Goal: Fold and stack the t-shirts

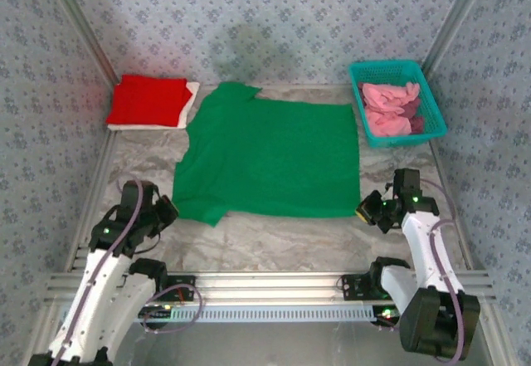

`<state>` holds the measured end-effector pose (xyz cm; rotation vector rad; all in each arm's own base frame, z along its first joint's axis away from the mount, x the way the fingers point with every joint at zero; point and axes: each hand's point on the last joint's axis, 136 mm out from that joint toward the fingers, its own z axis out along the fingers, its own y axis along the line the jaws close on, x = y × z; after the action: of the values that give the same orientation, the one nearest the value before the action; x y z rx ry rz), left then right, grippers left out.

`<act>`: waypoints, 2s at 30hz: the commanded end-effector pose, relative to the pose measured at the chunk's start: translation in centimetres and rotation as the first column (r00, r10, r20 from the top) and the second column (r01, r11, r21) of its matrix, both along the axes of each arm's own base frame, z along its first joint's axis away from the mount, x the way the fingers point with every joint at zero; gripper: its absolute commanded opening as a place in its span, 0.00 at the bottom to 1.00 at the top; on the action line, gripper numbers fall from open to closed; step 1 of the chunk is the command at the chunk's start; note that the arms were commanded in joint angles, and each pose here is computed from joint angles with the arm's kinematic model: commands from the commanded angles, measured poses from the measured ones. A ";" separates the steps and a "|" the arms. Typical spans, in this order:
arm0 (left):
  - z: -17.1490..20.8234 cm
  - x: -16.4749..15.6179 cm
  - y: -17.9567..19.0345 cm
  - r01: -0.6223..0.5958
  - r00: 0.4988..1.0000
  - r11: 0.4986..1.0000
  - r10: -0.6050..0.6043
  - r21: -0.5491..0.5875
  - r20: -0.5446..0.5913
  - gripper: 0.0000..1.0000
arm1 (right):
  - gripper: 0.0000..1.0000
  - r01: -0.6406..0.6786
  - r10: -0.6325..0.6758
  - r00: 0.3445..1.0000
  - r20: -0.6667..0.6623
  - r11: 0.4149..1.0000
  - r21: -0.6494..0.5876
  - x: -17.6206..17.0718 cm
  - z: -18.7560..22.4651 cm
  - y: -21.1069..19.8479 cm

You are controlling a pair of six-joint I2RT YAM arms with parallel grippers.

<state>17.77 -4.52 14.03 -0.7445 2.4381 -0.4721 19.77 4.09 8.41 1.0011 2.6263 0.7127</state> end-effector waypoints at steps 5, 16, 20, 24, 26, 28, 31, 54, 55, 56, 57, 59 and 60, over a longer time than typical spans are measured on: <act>2.3 -1.0 -1.0 0.052 0.999 0.998 -0.052 -0.026 0.007 0.00 | 0.00 0.002 -0.002 1.000 0.009 0.999 -0.046 -0.8 0.7 -0.4; 5.1 8.8 -5.0 0.258 0.964 0.964 -0.261 0.058 0.057 0.00 | 0.00 -0.013 0.028 0.990 0.138 0.994 -0.108 5.4 3.2 -1.7; 5.9 12.9 -5.8 0.317 0.944 0.942 -0.325 0.112 0.060 0.00 | 0.00 -0.021 0.041 0.990 0.133 0.988 -0.155 7.6 2.9 -2.5; 6.4 16.7 -6.3 0.377 0.920 0.910 -0.389 0.171 0.044 0.00 | 0.00 -0.026 0.051 0.992 0.114 0.977 -0.211 9.4 2.5 -3.4; 6.3 17.9 -6.5 0.400 0.911 0.898 -0.412 0.186 0.031 0.00 | 0.00 -0.032 0.056 0.993 0.101 0.973 -0.228 9.9 2.2 -3.7; 6.4 18.9 -6.4 0.420 0.901 0.882 -0.434 0.212 0.020 0.00 | 0.00 -0.033 0.055 0.995 0.088 0.972 -0.234 10.5 1.7 -3.8; 6.3 19.9 -6.5 0.447 0.889 0.864 -0.458 0.232 -0.005 0.00 | 0.00 -0.040 0.059 0.995 0.083 0.974 -0.221 11.4 1.1 -3.6; 5.1 25.8 -6.7 0.530 0.843 0.791 -0.532 0.305 -0.082 0.00 | 0.01 0.018 -0.007 0.995 0.104 0.994 -0.104 16.1 0.5 -2.8; 5.1 26.5 -6.7 0.528 0.843 0.788 -0.531 0.315 -0.085 0.00 | 0.01 0.028 -0.018 0.994 0.108 0.995 -0.095 16.6 0.7 -2.7; 5.1 27.4 -6.7 0.529 0.842 0.783 -0.533 0.328 -0.086 0.00 | 0.02 0.042 -0.032 0.993 0.113 0.996 -0.082 17.1 0.9 -2.8; 5.3 28.2 -6.8 0.528 0.841 0.779 -0.534 0.338 -0.084 0.00 | 0.03 0.058 -0.050 0.992 0.114 0.996 -0.067 17.6 1.2 -3.0; 6.0 30.3 -7.1 0.536 0.833 0.762 -0.547 0.363 -0.080 0.05 | 0.18 0.097 -0.092 0.984 0.150 0.995 -0.022 19.2 2.2 -3.2; 6.4 31.1 -7.2 0.537 0.831 0.756 -0.550 0.373 -0.080 0.18 | 0.30 0.112 -0.109 0.980 0.166 0.994 -0.010 19.9 2.9 -3.3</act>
<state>46.95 -11.99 18.45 0.1185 2.6199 -0.2408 37.06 1.13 8.96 0.9841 2.5175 0.6320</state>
